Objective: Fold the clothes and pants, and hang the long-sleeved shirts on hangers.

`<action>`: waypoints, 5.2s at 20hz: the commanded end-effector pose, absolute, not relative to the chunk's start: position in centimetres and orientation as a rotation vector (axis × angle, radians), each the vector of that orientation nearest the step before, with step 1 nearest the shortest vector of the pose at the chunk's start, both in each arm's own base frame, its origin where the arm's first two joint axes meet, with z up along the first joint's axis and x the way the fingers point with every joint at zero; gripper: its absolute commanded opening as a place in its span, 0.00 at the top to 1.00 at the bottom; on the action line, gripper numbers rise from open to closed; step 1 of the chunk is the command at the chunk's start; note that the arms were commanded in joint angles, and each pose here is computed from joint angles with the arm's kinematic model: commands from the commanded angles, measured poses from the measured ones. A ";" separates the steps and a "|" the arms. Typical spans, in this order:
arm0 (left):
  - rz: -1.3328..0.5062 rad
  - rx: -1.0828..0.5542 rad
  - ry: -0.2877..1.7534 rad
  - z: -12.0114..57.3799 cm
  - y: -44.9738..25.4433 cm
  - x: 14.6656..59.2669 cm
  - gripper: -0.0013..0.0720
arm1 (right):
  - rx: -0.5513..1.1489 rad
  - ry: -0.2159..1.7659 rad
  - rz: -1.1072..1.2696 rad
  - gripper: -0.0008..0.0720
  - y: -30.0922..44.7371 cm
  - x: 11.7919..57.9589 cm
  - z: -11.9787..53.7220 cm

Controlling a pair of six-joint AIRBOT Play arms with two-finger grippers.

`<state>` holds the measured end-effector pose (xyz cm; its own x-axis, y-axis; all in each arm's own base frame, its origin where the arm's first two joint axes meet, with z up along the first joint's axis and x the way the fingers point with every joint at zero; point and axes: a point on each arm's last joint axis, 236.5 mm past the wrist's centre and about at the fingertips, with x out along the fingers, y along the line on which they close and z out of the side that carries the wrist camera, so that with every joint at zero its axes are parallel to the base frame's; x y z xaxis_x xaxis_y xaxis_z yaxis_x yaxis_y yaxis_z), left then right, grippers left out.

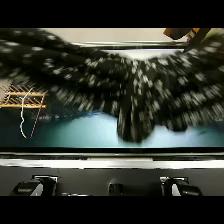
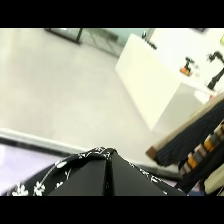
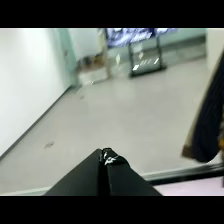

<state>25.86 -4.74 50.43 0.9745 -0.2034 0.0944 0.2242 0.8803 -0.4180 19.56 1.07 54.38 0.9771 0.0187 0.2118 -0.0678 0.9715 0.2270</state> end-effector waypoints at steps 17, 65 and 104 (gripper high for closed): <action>-0.020 -0.544 0.698 14.9 -5.6 54.3 0.95 | 0.724 0.826 0.267 0.93 14.4 58.4 11.2; -0.085 -0.554 1.029 10.0 -10.2 48.8 0.95 | 0.676 0.780 -0.300 0.94 -10.0 39.5 18.3; -0.155 -0.504 1.191 3.7 -17.9 46.5 0.95 | 0.580 1.276 -0.496 0.23 -13.5 32.4 -5.3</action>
<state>46.29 -17.97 3.61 0.3660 -0.3753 -0.8516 -0.1465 0.8804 -0.4510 32.67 -11.44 -5.03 0.2325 0.0626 -0.9706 0.6248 0.7552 0.1984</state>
